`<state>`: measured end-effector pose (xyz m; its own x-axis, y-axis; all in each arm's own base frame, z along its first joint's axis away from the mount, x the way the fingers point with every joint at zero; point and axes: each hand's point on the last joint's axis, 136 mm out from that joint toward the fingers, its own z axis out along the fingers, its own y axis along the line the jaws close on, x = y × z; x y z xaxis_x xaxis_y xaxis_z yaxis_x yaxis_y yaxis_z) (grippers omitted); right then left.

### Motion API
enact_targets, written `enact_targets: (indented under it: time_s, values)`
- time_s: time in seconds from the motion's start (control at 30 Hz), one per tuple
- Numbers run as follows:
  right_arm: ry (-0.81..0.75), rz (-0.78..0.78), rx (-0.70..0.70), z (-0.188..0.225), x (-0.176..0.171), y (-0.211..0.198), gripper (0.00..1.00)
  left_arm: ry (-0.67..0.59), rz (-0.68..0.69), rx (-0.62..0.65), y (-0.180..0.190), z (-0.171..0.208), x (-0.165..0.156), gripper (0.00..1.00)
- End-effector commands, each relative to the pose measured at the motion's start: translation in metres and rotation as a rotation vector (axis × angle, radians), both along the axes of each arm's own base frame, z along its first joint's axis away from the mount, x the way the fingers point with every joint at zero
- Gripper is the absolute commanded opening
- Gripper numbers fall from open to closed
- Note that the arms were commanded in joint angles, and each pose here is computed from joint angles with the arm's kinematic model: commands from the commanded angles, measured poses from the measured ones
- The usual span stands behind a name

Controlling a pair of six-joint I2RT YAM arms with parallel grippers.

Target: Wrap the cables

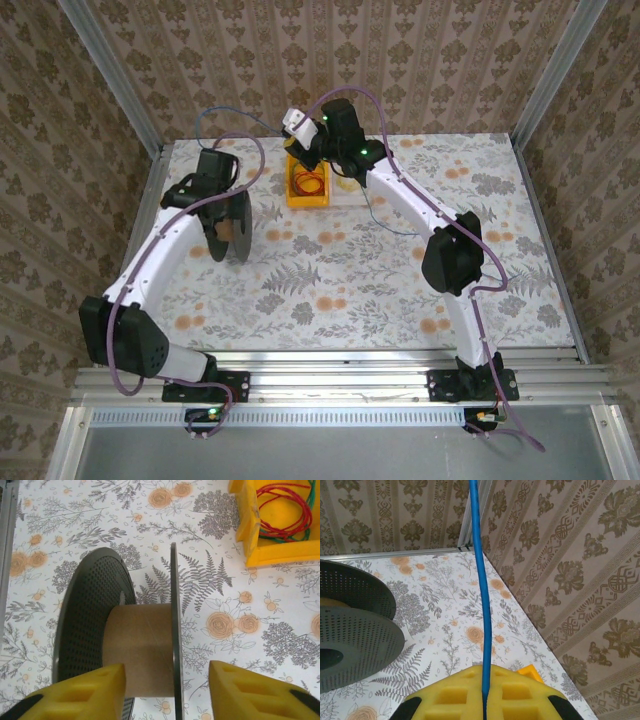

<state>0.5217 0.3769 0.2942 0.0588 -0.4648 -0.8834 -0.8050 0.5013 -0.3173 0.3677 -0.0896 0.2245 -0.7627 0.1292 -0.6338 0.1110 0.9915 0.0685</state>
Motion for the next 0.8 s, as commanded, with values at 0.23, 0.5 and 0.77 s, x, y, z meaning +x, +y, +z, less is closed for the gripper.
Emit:
enact_targets:
  time_s: [0.23, 0.5, 0.77]
  values:
    - [0.049, 0.036, 0.022, -0.017, -0.012, 0.009, 0.0, -0.025, 0.001, -0.017, 0.034, 0.048, -0.066, 0.57]
    - [0.109, 0.097, -0.009, -0.055, -0.028, 0.024, 0.0, -0.042, 0.129, -0.07, 0.081, 0.056, -0.102, 0.58]
    - [0.158, 0.155, -0.064, -0.091, -0.046, 0.036, 0.0, -0.046, 0.118, -0.152, 0.076, 0.049, -0.096, 0.58]
